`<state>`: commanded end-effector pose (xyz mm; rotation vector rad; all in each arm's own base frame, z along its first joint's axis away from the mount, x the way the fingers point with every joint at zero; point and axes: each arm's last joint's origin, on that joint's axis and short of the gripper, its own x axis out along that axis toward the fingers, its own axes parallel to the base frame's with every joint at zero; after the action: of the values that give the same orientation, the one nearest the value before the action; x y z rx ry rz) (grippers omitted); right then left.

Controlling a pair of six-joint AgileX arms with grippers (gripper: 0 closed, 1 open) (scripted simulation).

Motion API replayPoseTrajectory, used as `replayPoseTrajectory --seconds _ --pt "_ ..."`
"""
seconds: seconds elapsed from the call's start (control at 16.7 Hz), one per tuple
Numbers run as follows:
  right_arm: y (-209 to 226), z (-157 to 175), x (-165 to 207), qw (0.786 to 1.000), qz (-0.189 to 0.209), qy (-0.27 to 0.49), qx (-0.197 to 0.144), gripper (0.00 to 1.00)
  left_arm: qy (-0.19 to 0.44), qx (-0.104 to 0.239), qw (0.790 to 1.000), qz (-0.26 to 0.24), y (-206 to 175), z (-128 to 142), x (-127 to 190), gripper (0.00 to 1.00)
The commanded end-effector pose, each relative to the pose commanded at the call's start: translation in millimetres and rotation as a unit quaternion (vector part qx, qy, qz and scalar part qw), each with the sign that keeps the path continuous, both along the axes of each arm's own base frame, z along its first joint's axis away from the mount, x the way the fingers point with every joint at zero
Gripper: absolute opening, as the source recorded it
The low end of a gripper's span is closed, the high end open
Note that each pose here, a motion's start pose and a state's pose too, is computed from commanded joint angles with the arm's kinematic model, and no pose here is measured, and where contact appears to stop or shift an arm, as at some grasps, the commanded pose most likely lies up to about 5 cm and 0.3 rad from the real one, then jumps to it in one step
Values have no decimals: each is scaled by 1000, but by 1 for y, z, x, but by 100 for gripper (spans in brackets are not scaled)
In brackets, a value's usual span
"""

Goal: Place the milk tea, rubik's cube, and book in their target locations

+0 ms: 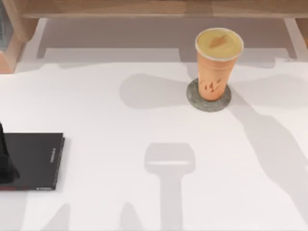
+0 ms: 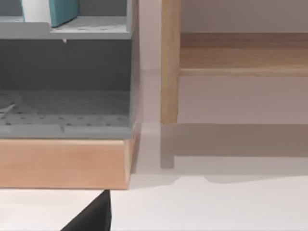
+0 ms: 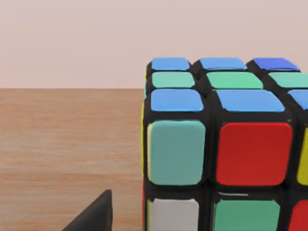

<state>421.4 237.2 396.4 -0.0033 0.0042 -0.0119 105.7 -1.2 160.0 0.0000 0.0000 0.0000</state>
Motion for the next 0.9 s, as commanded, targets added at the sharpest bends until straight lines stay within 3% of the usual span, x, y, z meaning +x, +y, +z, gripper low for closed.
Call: replayPoseTrajectory --seconds 0.42,0.66,0.9 --pt "-63 14 -47 1000 15 12 -16 100 0 0 1000 0 0 0 0 100" --pt "-125 13 -111 1000 16 12 -21 100 0 0 1000 0 0 0 0 100" --pt "-180 -19 -189 1000 13 11 -22 100 0 0 1000 0 0 0 0 100"
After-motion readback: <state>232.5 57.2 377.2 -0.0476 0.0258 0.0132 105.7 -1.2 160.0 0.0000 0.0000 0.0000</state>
